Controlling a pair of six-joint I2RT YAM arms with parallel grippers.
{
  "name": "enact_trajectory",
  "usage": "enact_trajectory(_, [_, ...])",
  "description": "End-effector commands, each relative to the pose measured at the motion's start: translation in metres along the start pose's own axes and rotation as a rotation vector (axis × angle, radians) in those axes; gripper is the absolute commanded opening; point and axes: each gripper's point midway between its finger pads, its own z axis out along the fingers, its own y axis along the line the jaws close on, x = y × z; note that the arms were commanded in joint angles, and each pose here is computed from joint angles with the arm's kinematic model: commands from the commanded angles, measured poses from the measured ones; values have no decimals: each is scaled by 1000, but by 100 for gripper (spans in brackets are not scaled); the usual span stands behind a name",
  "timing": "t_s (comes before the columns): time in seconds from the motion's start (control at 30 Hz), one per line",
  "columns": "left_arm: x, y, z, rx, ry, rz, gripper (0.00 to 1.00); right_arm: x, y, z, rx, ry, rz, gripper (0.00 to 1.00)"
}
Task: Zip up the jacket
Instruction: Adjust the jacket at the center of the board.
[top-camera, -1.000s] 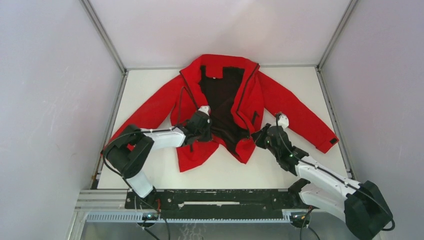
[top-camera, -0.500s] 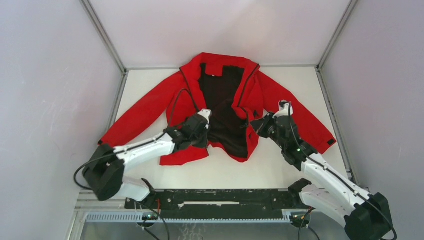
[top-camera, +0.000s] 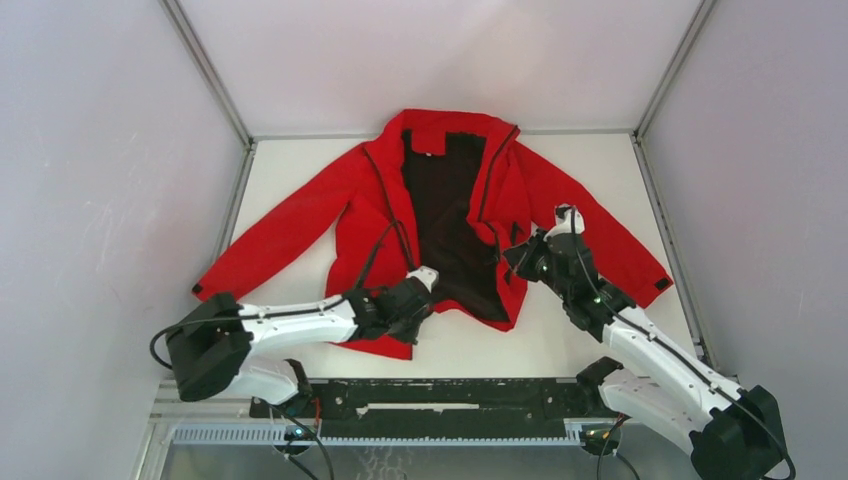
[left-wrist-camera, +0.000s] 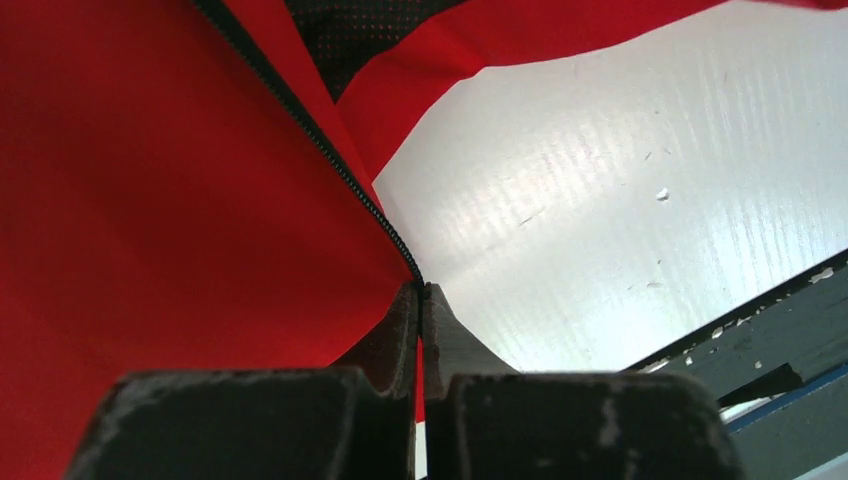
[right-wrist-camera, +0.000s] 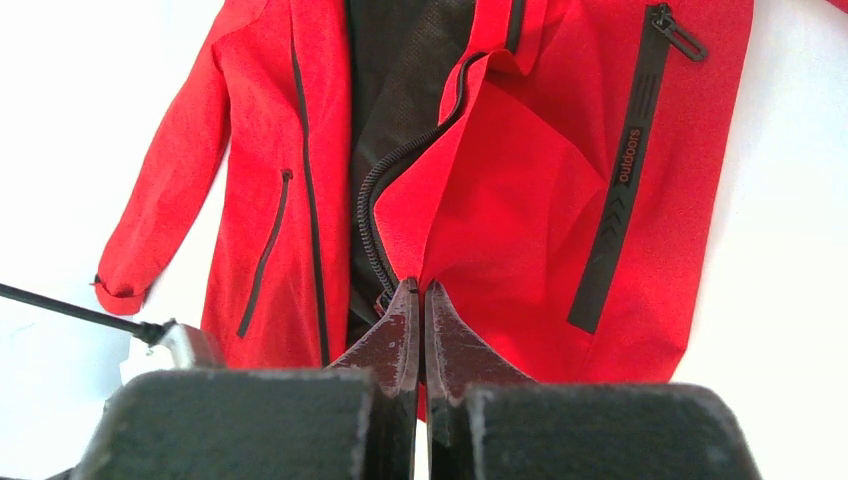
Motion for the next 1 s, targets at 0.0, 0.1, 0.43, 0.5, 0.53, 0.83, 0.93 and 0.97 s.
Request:
enact_trajectory(0.0, [4,-29,13,60,6,-29,0,-16,14,-1,-22,-47,-20,0])
enact_trajectory(0.1, [2,-50,17,90,6,-1,0,-15,13,0,-17,-45,-22,0])
enact_trajectory(0.43, [-2,-63,18,133,-23,-3,26,-16,8,-4,2,-56,-37,0])
enact_trajectory(0.5, [-11,-61,7,129,-72,-17,40,-15,9,-4,-4,-53,-36,0])
enact_trajectory(0.53, [-16,-58,0,124,-92,-23,44,-15,10,-4,-9,-51,-36,0])
enact_trajectory(0.83, [-40,-54,-65,194,-226,-82,64,-15,11,-8,-9,-53,-36,0])
enact_trajectory(0.93, [-35,-40,-73,162,-244,-136,68,-13,10,-8,-9,-51,-34,0])
enact_trajectory(0.97, [-31,-32,-73,132,-246,-155,69,-13,10,-7,-9,-50,-33,0])
